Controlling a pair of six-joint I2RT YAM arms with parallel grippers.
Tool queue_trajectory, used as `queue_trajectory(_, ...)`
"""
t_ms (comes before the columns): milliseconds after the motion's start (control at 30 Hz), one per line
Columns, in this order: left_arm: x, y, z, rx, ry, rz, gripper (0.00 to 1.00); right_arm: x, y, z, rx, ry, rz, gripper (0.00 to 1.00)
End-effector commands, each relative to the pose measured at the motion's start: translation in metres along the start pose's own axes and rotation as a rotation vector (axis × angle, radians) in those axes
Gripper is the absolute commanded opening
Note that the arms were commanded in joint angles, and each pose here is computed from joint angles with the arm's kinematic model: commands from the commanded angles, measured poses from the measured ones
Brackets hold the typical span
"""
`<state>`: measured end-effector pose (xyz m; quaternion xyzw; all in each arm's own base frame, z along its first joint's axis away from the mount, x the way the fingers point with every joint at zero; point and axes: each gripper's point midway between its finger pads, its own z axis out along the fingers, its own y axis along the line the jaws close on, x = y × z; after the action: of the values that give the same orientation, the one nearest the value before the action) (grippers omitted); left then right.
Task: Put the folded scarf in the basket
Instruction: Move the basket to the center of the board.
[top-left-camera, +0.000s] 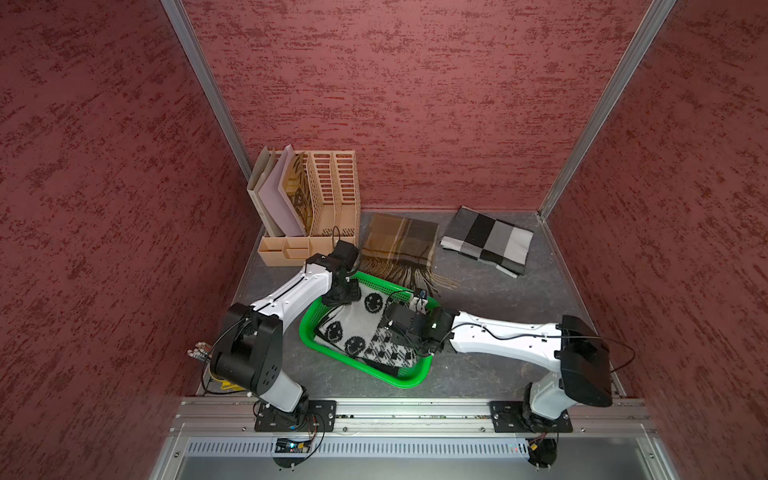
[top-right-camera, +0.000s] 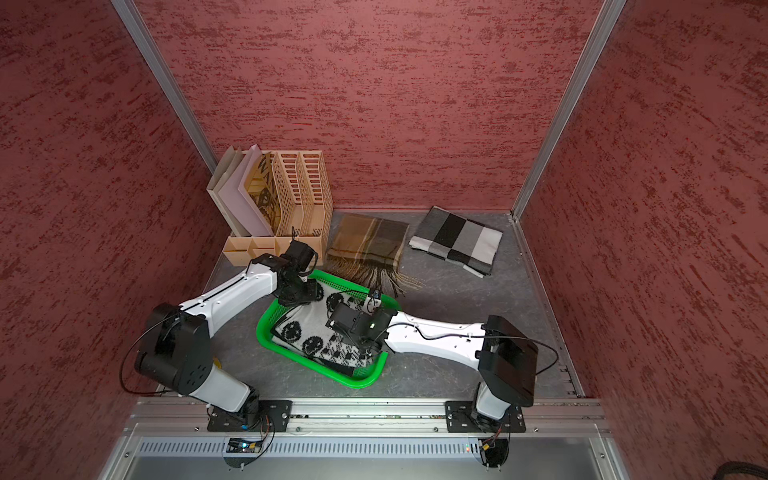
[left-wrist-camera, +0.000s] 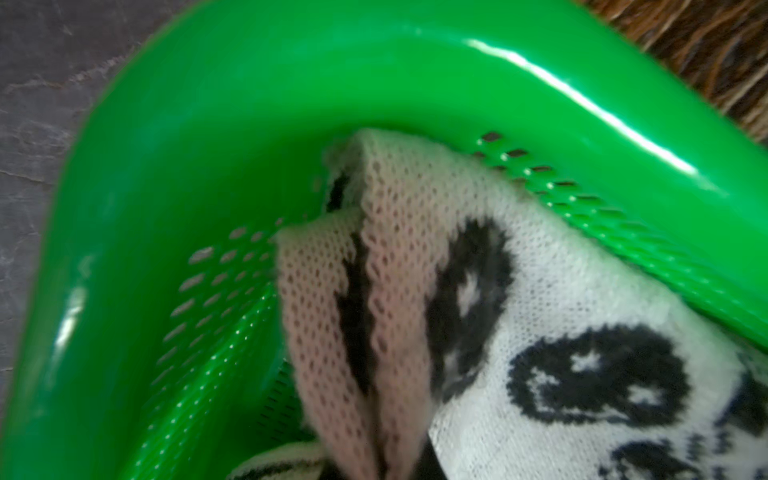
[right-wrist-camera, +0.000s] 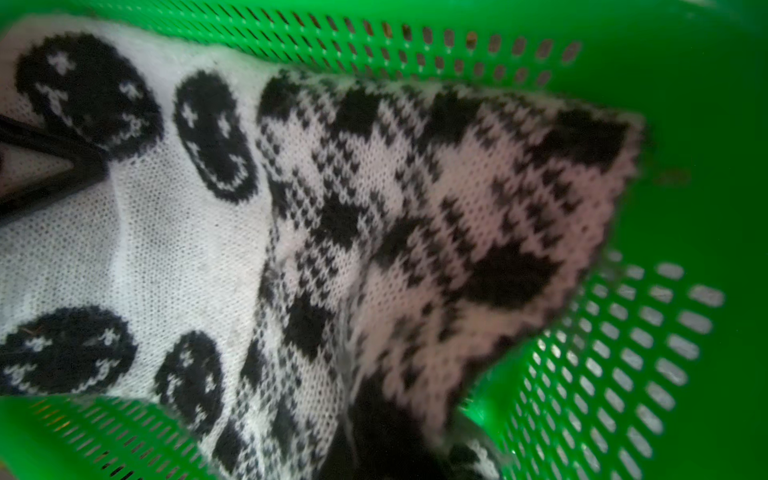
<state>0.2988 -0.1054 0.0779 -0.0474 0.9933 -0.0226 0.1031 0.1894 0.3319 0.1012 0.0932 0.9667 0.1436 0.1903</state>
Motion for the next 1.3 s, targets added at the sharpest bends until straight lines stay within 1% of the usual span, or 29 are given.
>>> queue_trajectory(0, -0.013, -0.004, 0.008, -0.008, -0.063, 0.007, 0.0, -0.002, -0.009, 0.0, 0.039, -0.021, 0.009, 0.0)
queue_trajectory(100, -0.012, -0.002, 0.015, -0.039, -0.064, 0.018, 0.0, -0.002, -0.016, 0.001, 0.066, -0.026, 0.007, 0.0)
queue_trajectory(300, -0.011, 0.002, 0.026, -0.086, -0.059, 0.033, 0.0, 0.006, -0.025, 0.008, 0.087, 0.005, 0.037, 0.0)
queue_trajectory(433, -0.008, 0.004, 0.03, -0.135, -0.06, 0.056, 0.01, 0.004, -0.039, 0.006, 0.135, -0.016, 0.057, 0.0)
queue_trajectory(467, -0.006, 0.003, 0.031, -0.135, -0.055, 0.058, 0.05, 0.003, -0.043, 0.005, 0.148, -0.021, 0.054, 0.0)
queue_trajectory(500, -0.004, 0.002, 0.031, -0.136, -0.05, 0.061, 0.13, 0.002, -0.046, 0.004, 0.156, -0.024, 0.051, 0.0)
queue_trajectory(533, -0.002, 0.0, 0.03, -0.135, -0.048, 0.062, 0.21, 0.002, -0.049, 0.004, 0.162, -0.023, 0.044, 0.04)
queue_trajectory(600, 0.004, -0.006, 0.028, -0.123, -0.049, 0.072, 0.34, 0.001, -0.057, 0.003, 0.18, -0.021, 0.022, 0.15)
queue_trajectory(667, 0.012, -0.013, 0.025, -0.098, -0.047, 0.072, 0.42, 0.0, -0.064, 0.001, 0.185, -0.017, -0.007, 0.24)
queue_trajectory(700, 0.016, -0.017, 0.024, -0.076, -0.044, 0.067, 0.45, -0.002, -0.069, -0.001, 0.189, -0.02, -0.022, 0.26)
queue_trajectory(733, 0.02, -0.022, 0.023, -0.054, -0.047, 0.063, 0.45, -0.004, -0.073, -0.004, 0.191, -0.024, -0.038, 0.27)
queue_trajectory(767, 0.024, -0.027, 0.021, -0.034, -0.049, 0.062, 0.45, -0.006, -0.077, -0.006, 0.192, -0.027, -0.059, 0.31)
queue_trajectory(800, 0.029, -0.031, 0.019, -0.02, -0.049, 0.06, 0.46, -0.008, -0.084, -0.008, 0.204, -0.028, -0.079, 0.32)
queue_trajectory(933, 0.043, -0.053, 0.014, 0.083, -0.044, 0.037, 0.46, -0.015, -0.113, -0.012, 0.251, -0.014, -0.132, 0.31)
queue_trajectory(1033, 0.053, -0.069, 0.011, 0.123, -0.039, 0.046, 0.46, -0.023, -0.139, -0.022, 0.279, -0.021, -0.144, 0.31)
queue_trajectory(1200, 0.069, -0.094, 0.008, 0.178, -0.033, 0.068, 0.4, -0.031, -0.181, -0.031, 0.337, -0.027, -0.154, 0.31)
queue_trajectory(1233, 0.072, -0.1, 0.008, 0.195, -0.031, 0.071, 0.38, -0.032, -0.189, -0.032, 0.351, -0.027, -0.155, 0.32)
queue_trajectory(1267, 0.075, -0.105, 0.007, 0.206, -0.026, 0.071, 0.37, -0.034, -0.194, -0.032, 0.359, -0.027, -0.153, 0.35)
